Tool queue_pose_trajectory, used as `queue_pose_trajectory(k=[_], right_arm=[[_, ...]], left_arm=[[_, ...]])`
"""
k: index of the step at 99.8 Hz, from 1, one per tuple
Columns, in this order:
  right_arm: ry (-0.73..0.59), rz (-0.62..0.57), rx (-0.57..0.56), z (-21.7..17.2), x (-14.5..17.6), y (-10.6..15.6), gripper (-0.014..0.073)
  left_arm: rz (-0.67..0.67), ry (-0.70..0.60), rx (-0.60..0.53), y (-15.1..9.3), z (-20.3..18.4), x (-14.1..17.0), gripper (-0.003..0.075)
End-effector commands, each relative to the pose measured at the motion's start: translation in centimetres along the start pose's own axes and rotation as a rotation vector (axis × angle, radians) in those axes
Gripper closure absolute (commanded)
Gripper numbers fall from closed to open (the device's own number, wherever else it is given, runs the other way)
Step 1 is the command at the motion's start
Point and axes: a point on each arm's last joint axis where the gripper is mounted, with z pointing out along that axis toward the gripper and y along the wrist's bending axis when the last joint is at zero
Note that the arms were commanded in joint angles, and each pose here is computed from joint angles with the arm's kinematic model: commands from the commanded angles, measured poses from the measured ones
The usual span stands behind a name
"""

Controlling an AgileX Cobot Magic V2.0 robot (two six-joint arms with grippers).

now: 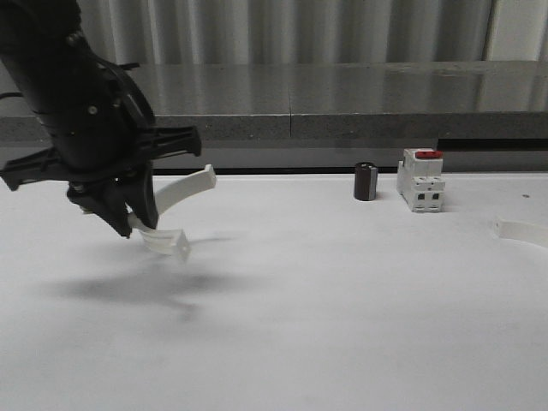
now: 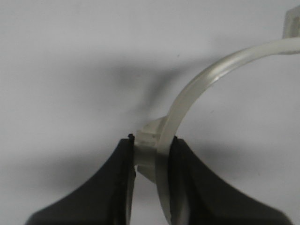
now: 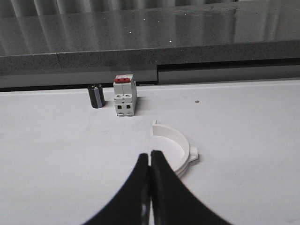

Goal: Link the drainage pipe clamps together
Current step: 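Carry the clamp half toward the table center and lower it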

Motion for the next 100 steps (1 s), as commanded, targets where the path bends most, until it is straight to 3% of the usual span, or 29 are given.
queue_pose_trajectory(k=[1, 38, 77, 86, 100], right_arm=[[-0.113, -0.022, -0.005, -0.3, -1.3, 0.1, 0.0713], [-0.113, -0.022, -0.005, -0.3, -1.3, 0.1, 0.0713], [-0.113, -0.022, -0.005, -0.3, -1.3, 0.1, 0.0713], [-0.113, -0.022, -0.005, -0.3, -1.3, 0.1, 0.0713], [-0.113, -0.022, -0.005, -0.3, -1.3, 0.1, 0.0713]], left_arm=[[-0.016, -0.090, 0.075, -2.3, -1.3, -0.5, 0.0740], [0.015, -0.021, 0.057, -5.4, 2.4, -0.3, 0.0740], [0.004, -0.004, 0.037, -5.4, 3.2, -0.2, 0.0734], [0.004, 0.000, 0.035, -5.3, 3.2, -0.2, 0.0669], [0.004, 0.001, 0.034, -5.3, 3.2, -0.2, 0.0433]])
